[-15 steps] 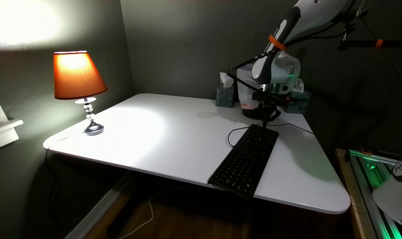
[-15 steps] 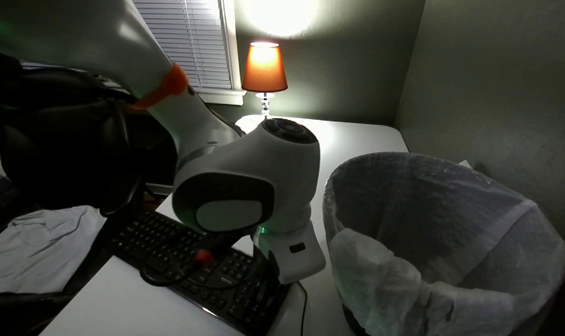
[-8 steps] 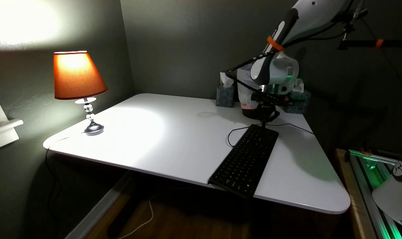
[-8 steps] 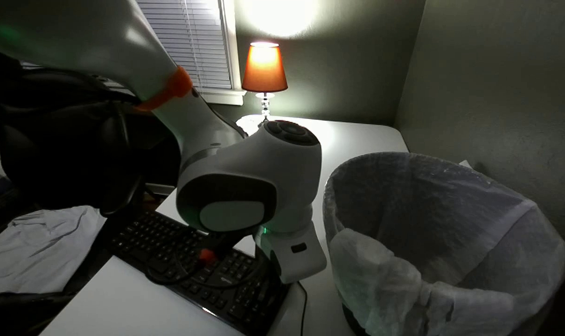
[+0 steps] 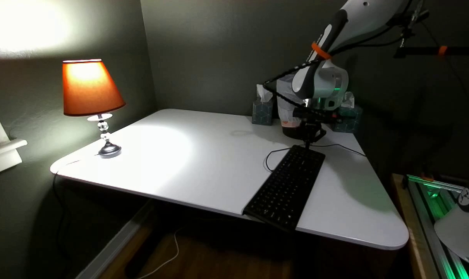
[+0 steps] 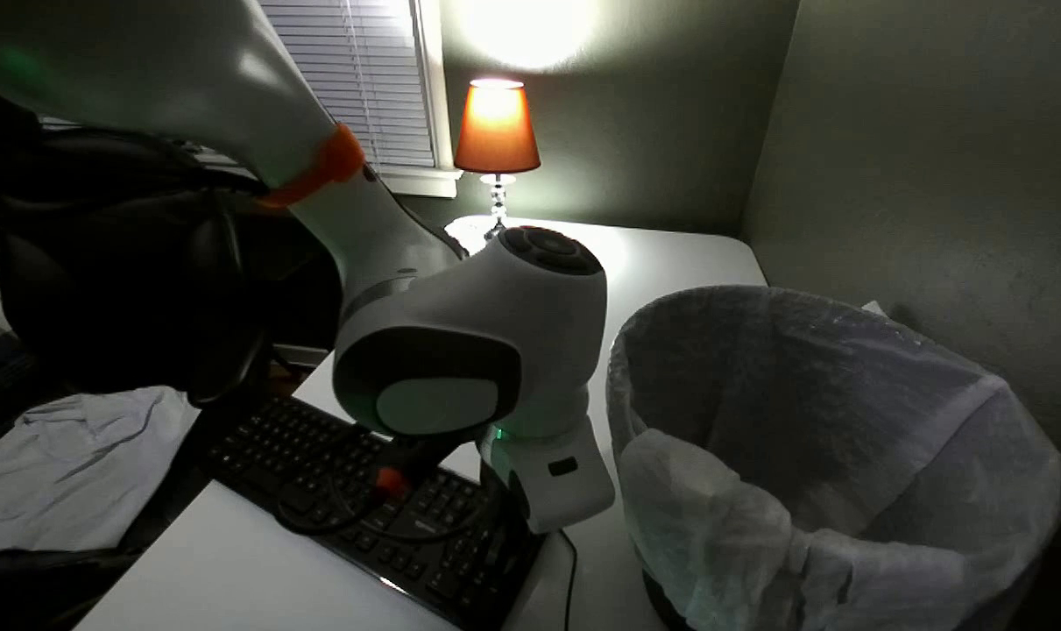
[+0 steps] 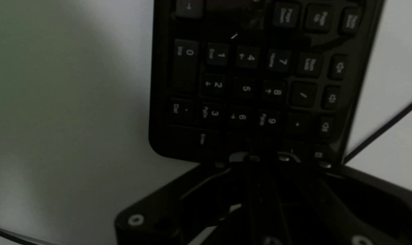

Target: Press a key on the keyboard.

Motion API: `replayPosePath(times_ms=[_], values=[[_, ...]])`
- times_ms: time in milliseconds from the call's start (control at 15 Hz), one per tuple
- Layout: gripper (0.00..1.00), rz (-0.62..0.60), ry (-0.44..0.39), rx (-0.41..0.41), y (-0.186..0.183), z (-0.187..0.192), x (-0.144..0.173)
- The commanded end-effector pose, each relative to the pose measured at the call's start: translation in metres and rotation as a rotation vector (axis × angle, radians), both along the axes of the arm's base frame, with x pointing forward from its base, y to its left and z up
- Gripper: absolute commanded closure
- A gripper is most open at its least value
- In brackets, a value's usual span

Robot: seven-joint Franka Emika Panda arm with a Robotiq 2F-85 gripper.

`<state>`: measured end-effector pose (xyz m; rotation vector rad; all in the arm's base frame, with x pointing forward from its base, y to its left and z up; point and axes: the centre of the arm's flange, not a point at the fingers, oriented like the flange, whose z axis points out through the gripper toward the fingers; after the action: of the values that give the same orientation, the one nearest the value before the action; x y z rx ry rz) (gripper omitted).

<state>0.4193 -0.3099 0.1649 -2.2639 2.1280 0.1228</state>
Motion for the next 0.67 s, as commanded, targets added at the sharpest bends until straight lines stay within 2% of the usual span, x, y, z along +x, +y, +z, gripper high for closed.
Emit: replayPosePath(times_ms=[0, 600], values=[[1.0, 0.008, 0.013, 0.017, -0.002, -0.007, 0.003], [1.0, 0.059, 0.013, -0.036, 0.026, 0.026, 0.003]])
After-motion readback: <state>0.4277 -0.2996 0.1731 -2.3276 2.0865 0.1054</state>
